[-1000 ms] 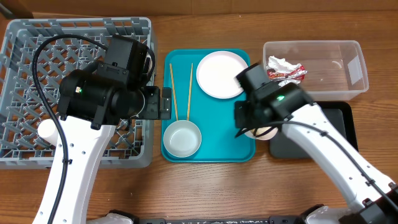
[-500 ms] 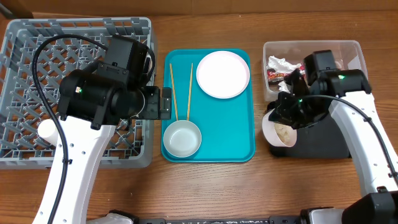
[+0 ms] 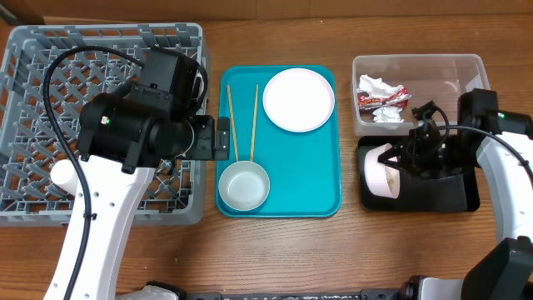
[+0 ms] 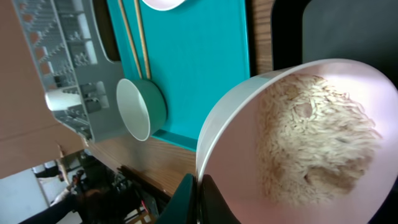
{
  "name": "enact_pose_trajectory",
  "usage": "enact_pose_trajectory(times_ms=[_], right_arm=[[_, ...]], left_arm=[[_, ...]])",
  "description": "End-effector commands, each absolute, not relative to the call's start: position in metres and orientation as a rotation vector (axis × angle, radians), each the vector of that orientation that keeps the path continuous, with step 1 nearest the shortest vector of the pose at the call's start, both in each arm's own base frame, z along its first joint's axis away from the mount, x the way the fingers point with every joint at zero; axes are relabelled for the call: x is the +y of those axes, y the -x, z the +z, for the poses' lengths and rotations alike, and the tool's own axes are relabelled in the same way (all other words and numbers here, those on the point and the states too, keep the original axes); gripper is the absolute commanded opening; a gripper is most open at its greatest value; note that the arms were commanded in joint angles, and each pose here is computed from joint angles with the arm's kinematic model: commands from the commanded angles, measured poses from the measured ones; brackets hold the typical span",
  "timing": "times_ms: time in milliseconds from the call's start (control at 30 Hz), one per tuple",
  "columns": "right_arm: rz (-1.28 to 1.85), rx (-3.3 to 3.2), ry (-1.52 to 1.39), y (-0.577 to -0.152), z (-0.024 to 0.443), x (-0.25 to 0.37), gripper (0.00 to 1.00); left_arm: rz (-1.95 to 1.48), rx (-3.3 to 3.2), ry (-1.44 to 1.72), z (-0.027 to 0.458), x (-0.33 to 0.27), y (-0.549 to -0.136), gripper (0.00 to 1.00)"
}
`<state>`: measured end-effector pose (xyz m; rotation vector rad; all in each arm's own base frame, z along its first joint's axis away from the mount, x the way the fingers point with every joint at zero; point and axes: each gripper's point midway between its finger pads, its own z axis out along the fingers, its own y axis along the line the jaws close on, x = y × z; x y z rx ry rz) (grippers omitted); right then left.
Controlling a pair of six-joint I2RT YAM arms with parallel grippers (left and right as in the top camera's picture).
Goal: Sort waste into correct bins and load items into the dishwasher
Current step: 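Tip the rice plate over the black tray to dump the rice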
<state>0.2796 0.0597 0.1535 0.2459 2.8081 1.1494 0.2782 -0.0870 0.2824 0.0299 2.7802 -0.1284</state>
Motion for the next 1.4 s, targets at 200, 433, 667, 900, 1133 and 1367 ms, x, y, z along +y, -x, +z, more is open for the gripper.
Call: enact_pose_trajectory(times_ms=[200,433,667,900,1133,1367], right_arm=[[1.422,2.615,-0.401,-0.295,0.162,0.041,0.04],[1.529,2.518,-0.471,-0.301,0.165,0.031,0.04],[1.66,2.426,-0.507,-0.302,0.181,0.037,0.04],[1.687,2.381,-0.614,-0.306,0.185,0.026,0.04],[1.547,2.43,-0.525,-0.294,0.172,0.006,0.04],[1.66,2.299,-0.419,-0.295,0.154,0.013,0.04]], left_arm=[[-0.132,2.755,-0.013,0.29,-0.086,-0.279,1.0],[-0.132,2.755,-0.013,0.29,-0.086,-0.279,1.0],[-0.132,2.755,-0.013,0.29,-0.086,-0.279,1.0],[-0.132,2.755,-0.013,0.29,-0.086,-0.279,1.0],[-0.133,2.755,-0.013,0.29,-0.086,-0.279,1.0],[-0.132,2.755,-0.013,0.29,-0.086,-0.279,1.0]])
